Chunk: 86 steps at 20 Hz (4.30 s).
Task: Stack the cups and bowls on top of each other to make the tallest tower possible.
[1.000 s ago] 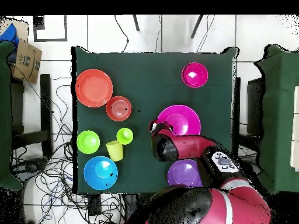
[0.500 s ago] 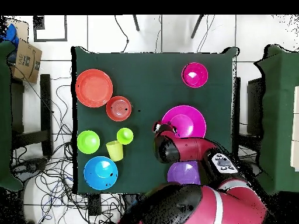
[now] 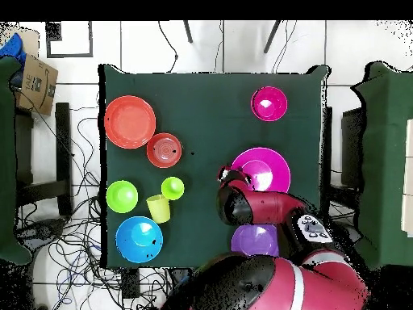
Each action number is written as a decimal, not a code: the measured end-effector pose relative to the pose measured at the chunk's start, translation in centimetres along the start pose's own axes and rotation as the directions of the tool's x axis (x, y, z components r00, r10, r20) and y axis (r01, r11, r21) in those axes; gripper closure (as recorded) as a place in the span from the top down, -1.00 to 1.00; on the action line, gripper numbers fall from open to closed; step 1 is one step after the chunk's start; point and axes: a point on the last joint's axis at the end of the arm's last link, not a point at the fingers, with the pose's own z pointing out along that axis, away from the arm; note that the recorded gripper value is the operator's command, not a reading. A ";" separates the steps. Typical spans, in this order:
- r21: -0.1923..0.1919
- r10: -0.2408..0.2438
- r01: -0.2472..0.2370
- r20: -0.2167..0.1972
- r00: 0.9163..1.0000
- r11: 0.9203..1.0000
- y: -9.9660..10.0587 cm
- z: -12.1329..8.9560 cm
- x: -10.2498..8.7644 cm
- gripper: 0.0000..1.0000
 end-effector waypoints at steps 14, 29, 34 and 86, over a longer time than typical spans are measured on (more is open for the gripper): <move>0.032 0.008 -0.008 -0.006 1.000 0.999 -1.6 -0.1 0.3 1.00; 0.045 0.013 -0.013 -0.012 1.000 0.999 -2.3 -0.1 0.5 1.00; 0.046 0.014 -0.014 -0.012 1.000 0.999 -2.3 -0.1 0.5 1.00; 0.172 0.008 -0.003 -0.030 1.000 0.985 -4.7 -6.3 -4.9 -1.00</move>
